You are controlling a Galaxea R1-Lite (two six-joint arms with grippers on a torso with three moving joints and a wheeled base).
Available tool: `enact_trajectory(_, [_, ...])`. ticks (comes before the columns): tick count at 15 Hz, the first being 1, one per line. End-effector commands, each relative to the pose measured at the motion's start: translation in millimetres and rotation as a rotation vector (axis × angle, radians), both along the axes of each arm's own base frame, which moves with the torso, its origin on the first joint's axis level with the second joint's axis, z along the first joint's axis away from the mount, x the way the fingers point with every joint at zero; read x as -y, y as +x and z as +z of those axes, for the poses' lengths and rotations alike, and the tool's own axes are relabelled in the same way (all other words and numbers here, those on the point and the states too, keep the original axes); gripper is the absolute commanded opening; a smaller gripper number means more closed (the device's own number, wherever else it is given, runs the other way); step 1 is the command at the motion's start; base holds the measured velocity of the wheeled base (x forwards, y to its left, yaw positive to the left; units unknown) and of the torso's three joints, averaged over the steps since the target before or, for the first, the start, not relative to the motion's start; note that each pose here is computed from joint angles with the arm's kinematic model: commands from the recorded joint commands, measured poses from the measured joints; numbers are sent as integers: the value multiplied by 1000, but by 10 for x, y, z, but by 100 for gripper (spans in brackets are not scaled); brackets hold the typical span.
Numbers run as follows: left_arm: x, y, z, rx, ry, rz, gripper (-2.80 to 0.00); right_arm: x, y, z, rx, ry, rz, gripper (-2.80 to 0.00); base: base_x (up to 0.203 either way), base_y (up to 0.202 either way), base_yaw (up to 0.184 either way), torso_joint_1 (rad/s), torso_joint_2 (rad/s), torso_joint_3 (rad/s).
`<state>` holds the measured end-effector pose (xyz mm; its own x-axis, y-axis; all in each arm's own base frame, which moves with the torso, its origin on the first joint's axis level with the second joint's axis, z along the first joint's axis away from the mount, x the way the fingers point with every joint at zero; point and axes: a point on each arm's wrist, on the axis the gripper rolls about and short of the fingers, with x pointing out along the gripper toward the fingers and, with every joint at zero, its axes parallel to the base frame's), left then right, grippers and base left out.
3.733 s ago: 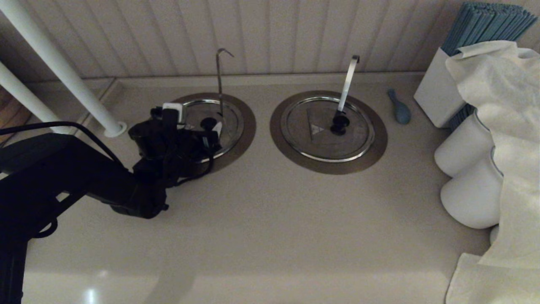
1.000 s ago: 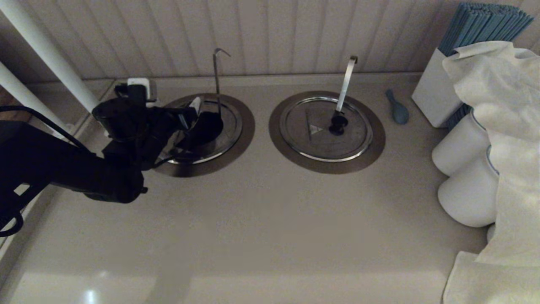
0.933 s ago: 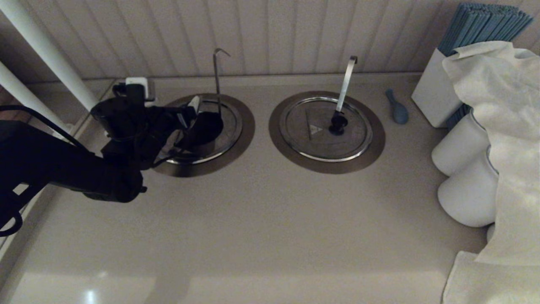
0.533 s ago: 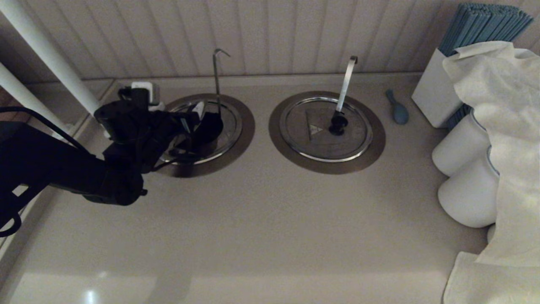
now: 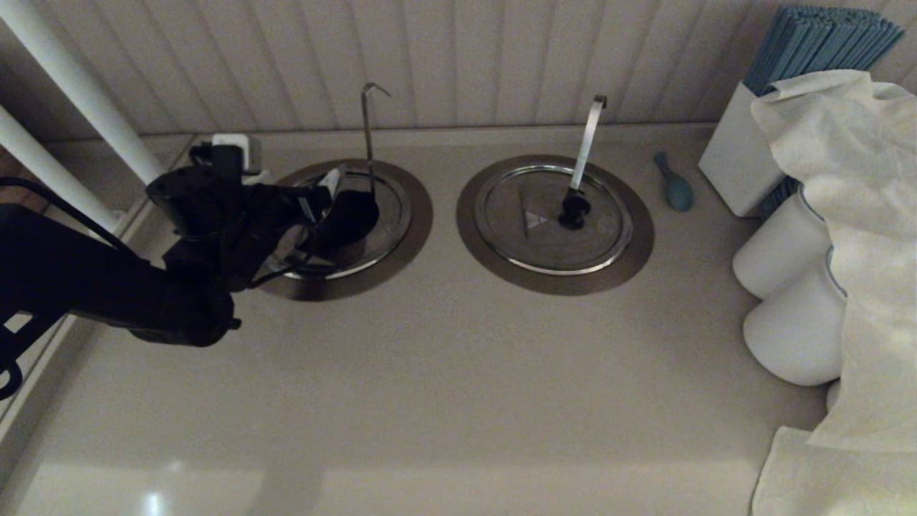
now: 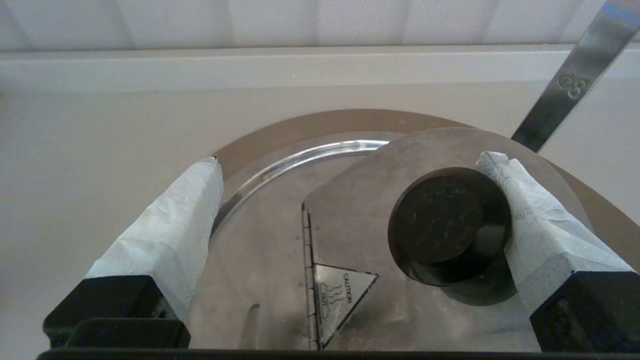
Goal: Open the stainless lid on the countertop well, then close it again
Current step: Open the lid
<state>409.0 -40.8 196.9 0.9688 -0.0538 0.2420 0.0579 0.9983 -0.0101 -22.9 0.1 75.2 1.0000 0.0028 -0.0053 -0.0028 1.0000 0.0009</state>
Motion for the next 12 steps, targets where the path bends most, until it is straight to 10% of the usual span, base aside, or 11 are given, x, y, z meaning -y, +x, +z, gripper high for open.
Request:
enact_trajectory(1, [-45, -3, 29, 13, -1, 13, 0, 0, 0, 1, 0, -1, 0, -280, 0, 0, 0, 0, 0, 0])
enact_trajectory(12, [-344, -73, 217, 19, 0, 46, 0, 0, 0, -3, -1, 0, 0, -280, 0, 0, 0, 0, 0, 0])
